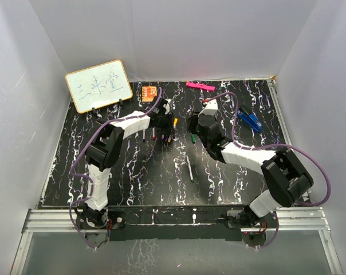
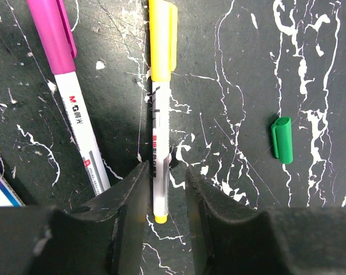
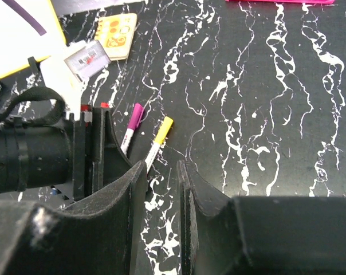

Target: Insert the pens into the pen caps

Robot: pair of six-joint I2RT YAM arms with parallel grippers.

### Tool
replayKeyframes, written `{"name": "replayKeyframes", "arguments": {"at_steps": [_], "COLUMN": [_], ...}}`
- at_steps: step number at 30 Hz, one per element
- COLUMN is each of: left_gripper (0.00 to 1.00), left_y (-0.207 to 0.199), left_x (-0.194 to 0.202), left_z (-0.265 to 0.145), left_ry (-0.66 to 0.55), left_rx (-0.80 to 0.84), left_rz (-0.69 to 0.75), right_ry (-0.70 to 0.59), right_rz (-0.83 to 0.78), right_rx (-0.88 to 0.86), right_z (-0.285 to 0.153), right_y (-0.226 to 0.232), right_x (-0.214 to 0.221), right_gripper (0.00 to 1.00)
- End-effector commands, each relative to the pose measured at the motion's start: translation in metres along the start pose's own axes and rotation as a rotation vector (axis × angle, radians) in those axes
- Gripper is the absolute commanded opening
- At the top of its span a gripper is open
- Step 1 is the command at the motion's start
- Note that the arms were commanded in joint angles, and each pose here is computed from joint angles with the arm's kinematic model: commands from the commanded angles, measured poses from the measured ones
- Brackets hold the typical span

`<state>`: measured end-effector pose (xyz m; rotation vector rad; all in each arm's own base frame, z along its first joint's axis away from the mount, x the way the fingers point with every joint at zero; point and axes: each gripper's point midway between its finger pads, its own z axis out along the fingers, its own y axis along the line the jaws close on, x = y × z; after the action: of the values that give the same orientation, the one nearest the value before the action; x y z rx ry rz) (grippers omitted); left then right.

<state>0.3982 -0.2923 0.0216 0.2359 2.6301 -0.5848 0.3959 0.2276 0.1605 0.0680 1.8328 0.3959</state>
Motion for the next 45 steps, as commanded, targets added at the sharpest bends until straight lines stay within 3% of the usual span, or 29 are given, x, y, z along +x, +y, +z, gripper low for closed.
{"name": "replayKeyframes", "arguments": {"at_steps": [1, 8, 14, 19, 30, 45], "left_gripper": [0.32, 0.34, 0.34, 0.34, 0.34, 0.34], "left_y": [-0.017, -0.028, -0.028, -0.017, -0.008, -0.004], "left_x": [-0.020, -0.037, -0.038, -0.028, -0.013, -0.012], "left_z": [-0.033, -0.076, -0.112, -0.120, -0.127, -0.123], "left_ry": [-0.066, -0.174, -0.291, -0.314, -0.315, -0.311], "left_rx": [0.030, 0.046, 0.050, 0.016, -0.003, -0.019], "left_rz": [0.017, 0.046, 0.042, 0.036, 0.025, 0.021], "right_ry": [-0.012, 0.228, 0.427, 0.512, 0.603, 0.814], "right_rz": [-0.023, -0.125, -0.167, -0.235, -0.274, -0.314], "right_rx": [0.008, 0.000, -0.049, -0.039, 0.065, 0.101], "right_z": [0.000, -0.020, -0.045, -0.058, -0.070, -0.121], "right_y": [0.004, -0.008, -0.005, 0.005, -0.008, -0.009], "right_x": [-0.016, 0.037, 0.088, 0.118, 0.149, 0.207], "right_gripper": [0.26, 0.28, 0.39, 0.43, 0.42, 0.29]}}
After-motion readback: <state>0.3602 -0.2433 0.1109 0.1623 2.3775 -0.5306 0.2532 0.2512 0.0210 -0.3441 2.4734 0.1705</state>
